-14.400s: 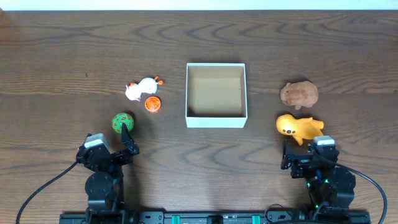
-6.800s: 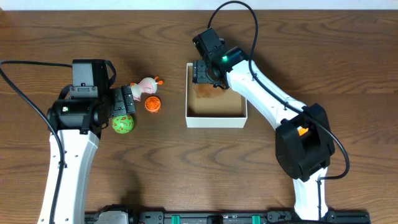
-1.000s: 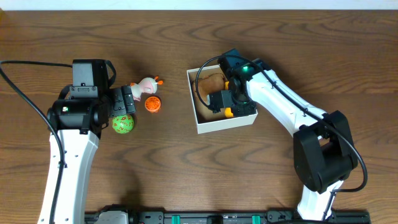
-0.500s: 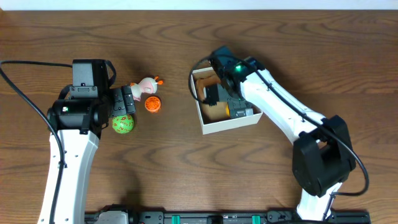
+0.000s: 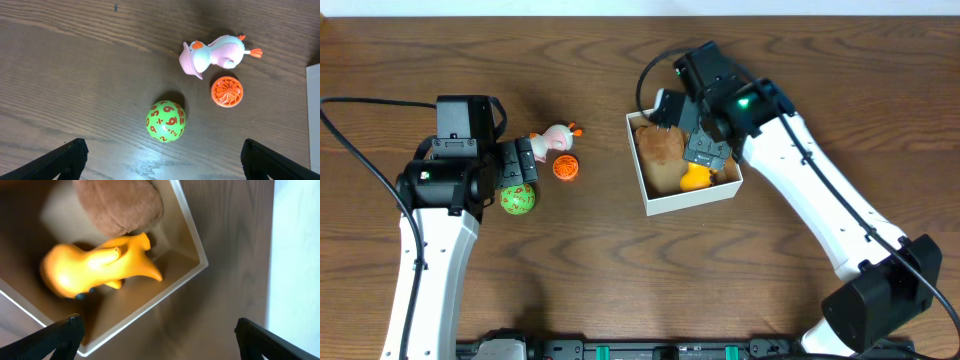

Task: Pack container
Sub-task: 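Retract the right gripper to the right side of the table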

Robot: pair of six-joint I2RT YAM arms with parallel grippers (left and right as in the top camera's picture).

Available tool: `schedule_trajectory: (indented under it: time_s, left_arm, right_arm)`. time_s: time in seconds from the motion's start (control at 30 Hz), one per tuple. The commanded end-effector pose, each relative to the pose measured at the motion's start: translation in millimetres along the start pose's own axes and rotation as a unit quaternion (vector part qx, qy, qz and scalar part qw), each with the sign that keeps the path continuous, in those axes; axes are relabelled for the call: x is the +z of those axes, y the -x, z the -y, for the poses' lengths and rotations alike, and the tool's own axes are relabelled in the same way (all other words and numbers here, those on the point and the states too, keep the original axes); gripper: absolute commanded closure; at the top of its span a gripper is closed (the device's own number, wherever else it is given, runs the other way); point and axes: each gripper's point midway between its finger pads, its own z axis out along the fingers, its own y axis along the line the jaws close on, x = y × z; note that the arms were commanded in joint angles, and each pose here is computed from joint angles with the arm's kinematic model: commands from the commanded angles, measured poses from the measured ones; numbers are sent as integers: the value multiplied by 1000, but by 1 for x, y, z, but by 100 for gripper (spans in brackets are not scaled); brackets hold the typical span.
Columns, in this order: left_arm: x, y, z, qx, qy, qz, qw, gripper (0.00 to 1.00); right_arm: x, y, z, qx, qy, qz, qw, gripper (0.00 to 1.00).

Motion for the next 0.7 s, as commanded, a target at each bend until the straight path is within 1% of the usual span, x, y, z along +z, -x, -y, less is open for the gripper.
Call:
schedule_trajectory:
  time_s: [0.0,0.07,0.17,0.27,0.33,0.37,0.43,0.47,0.57,0.67]
  left_arm:
    - [-2,5,-1,4,1,5,1000,2]
    - [-2,5,-1,4,1,5,1000,2]
    - [-2,5,-1,4,1,5,1000,2]
    - [-2,7,-1,4,0,7,1000,1]
    - [-2,18,2,-1,-4,30,1000,2]
    - [-3,22,6,-9,-17,37,999,2]
    - [-4,16,21,-38,-60,22,997,2]
    - [-5,12,29,-50,-83,10,995,2]
    - [-7,10,43,-54,-125,1,991,2]
    - [-5,9,44,-35,-127,1,991,2]
  right_arm:
    - [-4,-10,4,191,31,10,981,1]
    - [-2,-22,2,265,58,1,963,1]
    - [-1,-41,1,364,111,-6,925,1]
    - [0,-64,8,468,147,-16,871,1]
    - [1,-80,15,526,158,-22,835,1]
    - [1,-88,19,552,162,-24,818,1]
    - [1,-101,25,586,170,-25,792,1]
    - [0,-107,28,597,176,-22,783,1]
    - [-1,-117,32,615,184,-18,767,1]
    - [-1,-129,34,627,183,-25,757,1]
